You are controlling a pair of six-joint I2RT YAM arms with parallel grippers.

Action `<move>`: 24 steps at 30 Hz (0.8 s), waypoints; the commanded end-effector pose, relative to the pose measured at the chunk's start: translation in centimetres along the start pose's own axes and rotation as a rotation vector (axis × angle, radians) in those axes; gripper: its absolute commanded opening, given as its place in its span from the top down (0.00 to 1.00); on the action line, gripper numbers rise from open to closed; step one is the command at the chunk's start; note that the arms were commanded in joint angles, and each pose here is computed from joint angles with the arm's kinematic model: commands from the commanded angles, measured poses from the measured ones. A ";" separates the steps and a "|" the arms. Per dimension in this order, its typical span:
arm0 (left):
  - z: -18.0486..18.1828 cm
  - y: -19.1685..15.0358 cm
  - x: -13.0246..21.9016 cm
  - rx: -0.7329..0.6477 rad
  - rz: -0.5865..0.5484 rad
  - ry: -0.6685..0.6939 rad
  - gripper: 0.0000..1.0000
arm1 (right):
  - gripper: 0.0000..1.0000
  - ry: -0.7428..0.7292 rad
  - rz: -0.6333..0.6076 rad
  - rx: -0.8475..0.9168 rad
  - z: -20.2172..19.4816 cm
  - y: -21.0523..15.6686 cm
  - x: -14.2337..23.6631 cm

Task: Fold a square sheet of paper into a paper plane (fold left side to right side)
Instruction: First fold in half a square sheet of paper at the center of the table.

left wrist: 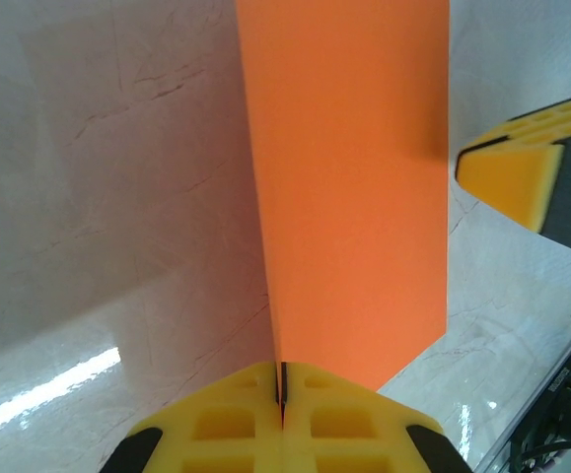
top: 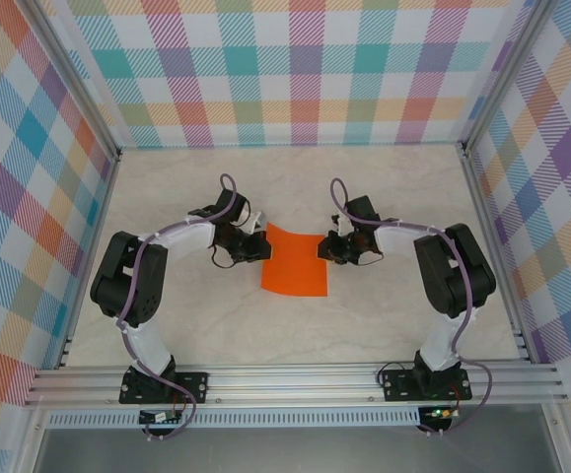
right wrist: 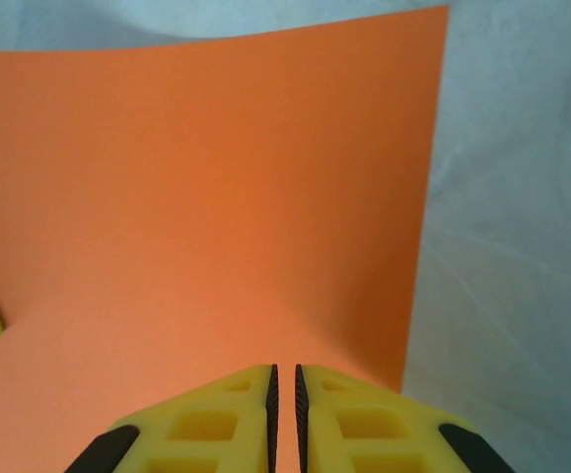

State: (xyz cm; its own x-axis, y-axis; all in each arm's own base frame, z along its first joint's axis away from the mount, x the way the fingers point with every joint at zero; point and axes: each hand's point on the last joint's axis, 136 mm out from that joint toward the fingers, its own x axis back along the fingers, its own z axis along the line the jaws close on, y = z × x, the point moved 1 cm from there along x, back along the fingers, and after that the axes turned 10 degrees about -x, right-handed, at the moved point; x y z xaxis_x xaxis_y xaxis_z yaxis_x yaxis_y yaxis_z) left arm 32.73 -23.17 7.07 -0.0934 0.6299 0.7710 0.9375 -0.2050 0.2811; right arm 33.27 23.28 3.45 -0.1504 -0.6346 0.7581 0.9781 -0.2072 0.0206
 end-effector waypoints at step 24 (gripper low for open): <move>-9.7 3.3 -1.9 -0.062 -0.051 -0.309 0.43 | 0.83 -0.177 0.082 -0.060 -4.8 -2.4 -1.6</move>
State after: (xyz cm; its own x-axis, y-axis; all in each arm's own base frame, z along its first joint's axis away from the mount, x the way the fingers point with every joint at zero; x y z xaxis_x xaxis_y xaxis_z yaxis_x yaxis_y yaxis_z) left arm 32.74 -31.14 12.42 -0.0497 0.8217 0.5677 0.9058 -0.2024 0.3723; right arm 33.34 23.14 2.21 -0.1213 -0.5957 0.7940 0.9816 -0.1907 0.0069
